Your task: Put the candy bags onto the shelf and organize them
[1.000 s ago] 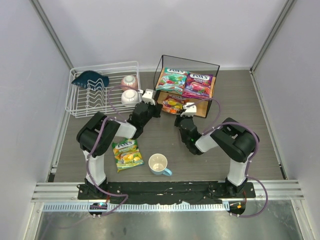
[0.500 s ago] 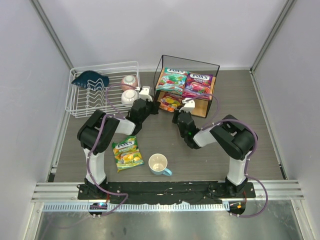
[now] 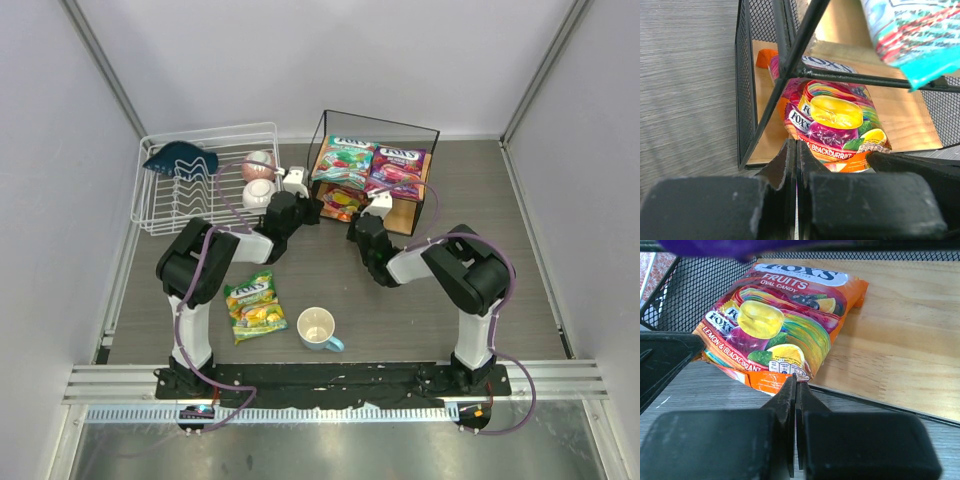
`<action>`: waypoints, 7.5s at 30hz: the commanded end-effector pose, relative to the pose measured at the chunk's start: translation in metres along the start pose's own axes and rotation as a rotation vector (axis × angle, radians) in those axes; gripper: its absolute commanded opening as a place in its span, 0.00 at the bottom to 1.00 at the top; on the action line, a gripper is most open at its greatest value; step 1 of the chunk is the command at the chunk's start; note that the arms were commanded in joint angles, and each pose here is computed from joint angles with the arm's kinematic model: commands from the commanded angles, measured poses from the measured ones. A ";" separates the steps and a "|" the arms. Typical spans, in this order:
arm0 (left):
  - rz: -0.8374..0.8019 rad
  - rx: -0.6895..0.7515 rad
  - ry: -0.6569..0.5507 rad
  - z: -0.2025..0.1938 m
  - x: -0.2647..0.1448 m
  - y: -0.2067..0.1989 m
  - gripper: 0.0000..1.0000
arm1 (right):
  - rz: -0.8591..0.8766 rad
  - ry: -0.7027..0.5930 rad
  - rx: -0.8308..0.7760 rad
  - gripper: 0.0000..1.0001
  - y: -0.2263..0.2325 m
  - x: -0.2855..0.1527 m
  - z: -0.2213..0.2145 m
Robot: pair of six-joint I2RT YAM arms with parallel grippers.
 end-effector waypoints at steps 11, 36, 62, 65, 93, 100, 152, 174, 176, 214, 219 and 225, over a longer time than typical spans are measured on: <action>0.029 -0.001 0.015 0.009 0.009 0.000 0.00 | 0.039 0.026 0.034 0.01 0.016 0.015 0.004; 0.090 -0.013 0.041 0.009 0.002 0.005 0.53 | 0.028 0.042 0.043 0.34 0.015 0.016 0.000; -0.017 -0.112 0.016 0.016 -0.037 -0.007 0.61 | 0.089 0.027 0.070 0.46 -0.001 -0.036 0.021; -0.010 -0.132 0.015 0.022 -0.049 -0.009 0.62 | 0.112 0.031 0.079 0.47 -0.002 -0.047 0.028; 0.598 -0.340 0.181 0.013 -0.255 0.022 1.00 | 0.588 0.691 -0.185 0.49 0.097 -0.090 0.009; 0.728 -0.378 0.161 0.007 -0.285 0.031 1.00 | 0.593 0.776 -0.146 0.63 0.118 -0.095 -0.030; 0.767 -0.360 0.112 0.009 -0.310 0.035 1.00 | 0.587 1.039 -0.173 0.32 0.133 -0.081 -0.116; 0.697 -0.331 0.121 0.008 -0.300 0.032 1.00 | 0.416 0.758 -0.107 0.01 0.114 -0.083 -0.059; 0.674 -0.321 0.120 0.009 -0.294 0.031 1.00 | 0.384 0.709 -0.086 0.01 0.108 -0.083 -0.048; 0.177 -0.198 0.205 -0.022 -0.234 0.003 1.00 | 0.118 0.457 -0.049 0.52 0.006 -0.087 0.040; 0.125 -0.198 0.209 -0.032 -0.233 -0.005 1.00 | 0.121 0.451 0.150 0.55 -0.015 -0.119 0.022; 0.098 -0.197 0.187 -0.046 -0.231 -0.011 1.00 | 0.156 0.350 0.302 0.57 -0.029 -0.149 -0.001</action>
Point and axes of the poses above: each gripper's point midway between its finger pads, its own x axis out along the fingers, its own y axis along the line the jaws close on, z = x × y, the point moved 10 cm from there along -x, back along the fingers, and after that the axes turned 12 degrees about x, right-handed, at the moved point
